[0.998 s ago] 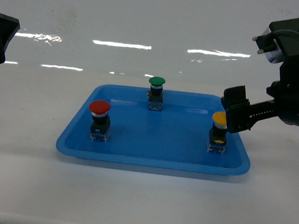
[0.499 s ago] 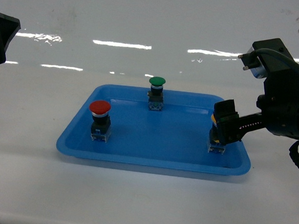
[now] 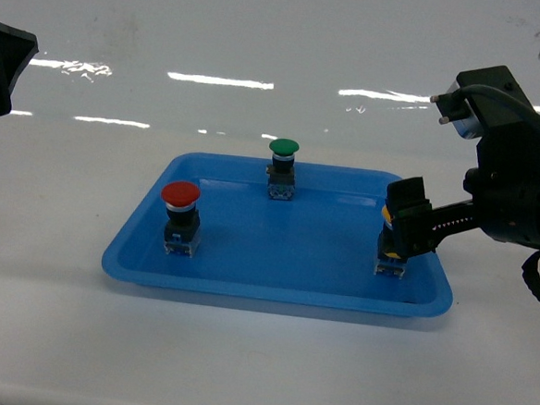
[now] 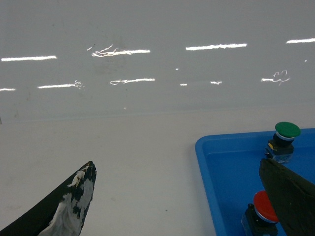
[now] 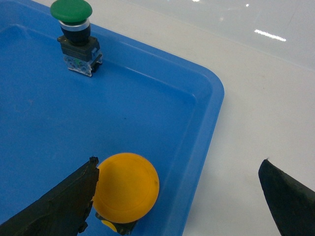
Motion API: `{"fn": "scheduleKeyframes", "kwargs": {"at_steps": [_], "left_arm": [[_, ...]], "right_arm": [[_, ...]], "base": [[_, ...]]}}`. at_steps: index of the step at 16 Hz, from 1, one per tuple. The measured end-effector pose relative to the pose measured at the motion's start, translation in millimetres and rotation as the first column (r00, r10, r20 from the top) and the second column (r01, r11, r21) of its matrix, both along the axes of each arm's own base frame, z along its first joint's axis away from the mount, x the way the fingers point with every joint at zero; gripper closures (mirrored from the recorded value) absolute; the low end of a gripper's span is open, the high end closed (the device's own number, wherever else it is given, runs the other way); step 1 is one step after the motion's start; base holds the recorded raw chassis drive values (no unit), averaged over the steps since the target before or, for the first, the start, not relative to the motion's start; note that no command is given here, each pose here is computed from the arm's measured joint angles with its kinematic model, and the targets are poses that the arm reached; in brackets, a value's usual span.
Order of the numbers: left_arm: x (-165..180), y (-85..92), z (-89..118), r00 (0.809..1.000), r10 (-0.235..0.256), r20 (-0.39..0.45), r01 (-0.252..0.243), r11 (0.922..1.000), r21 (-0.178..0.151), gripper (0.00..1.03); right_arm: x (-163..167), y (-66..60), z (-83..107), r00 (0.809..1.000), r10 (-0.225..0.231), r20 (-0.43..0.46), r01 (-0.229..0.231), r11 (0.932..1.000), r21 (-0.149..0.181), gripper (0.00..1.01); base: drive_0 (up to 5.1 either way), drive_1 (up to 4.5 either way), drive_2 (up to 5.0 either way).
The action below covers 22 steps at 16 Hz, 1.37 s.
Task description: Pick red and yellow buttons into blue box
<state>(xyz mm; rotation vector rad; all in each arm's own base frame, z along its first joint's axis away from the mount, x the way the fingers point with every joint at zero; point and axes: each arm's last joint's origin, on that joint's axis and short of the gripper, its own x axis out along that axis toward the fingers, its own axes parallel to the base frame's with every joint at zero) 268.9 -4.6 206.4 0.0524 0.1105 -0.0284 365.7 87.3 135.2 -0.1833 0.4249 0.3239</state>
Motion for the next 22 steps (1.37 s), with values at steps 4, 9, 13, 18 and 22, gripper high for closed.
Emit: {"fn": "scheduleKeyframes", "kwargs": {"at_steps": [4,9,13,18,22], "left_arm": [[0,0.0,0,1.000,0.000,0.000,0.000,1.0000,0.000,0.05],[0,0.0,0,1.000,0.000,0.000,0.000,1.0000,0.000,0.05],[0,0.0,0,1.000,0.000,0.000,0.000,1.0000,0.000,0.05],[0,0.0,0,1.000,0.000,0.000,0.000,1.0000,0.000,0.05],[0,0.0,0,1.000,0.000,0.000,0.000,1.0000,0.000,0.05]], "right_arm": [[3,10.2,7.4,0.999,0.049,0.009,-0.050,0.9986,0.020,0.03],[8,12.9,-3.3,0.998,0.046,-0.052,-0.043,0.9981,0.044,0.03],[8,13.6,-9.3,0.994,0.056,-0.095,-0.049,0.9958,0.077,0.03],[6,14.2,-13.5,0.991,0.063,-0.117,-0.054,0.9955,0.078,0.03],[3,17.6,-26.6,0.988,0.048,-0.144,-0.045,0.9987,0.024,0.03]], "base": [[0.0,0.00,0.0],[0.0,0.00,0.0],[0.0,0.00,0.0],[0.0,0.00,0.0],[0.0,0.00,0.0]]}}
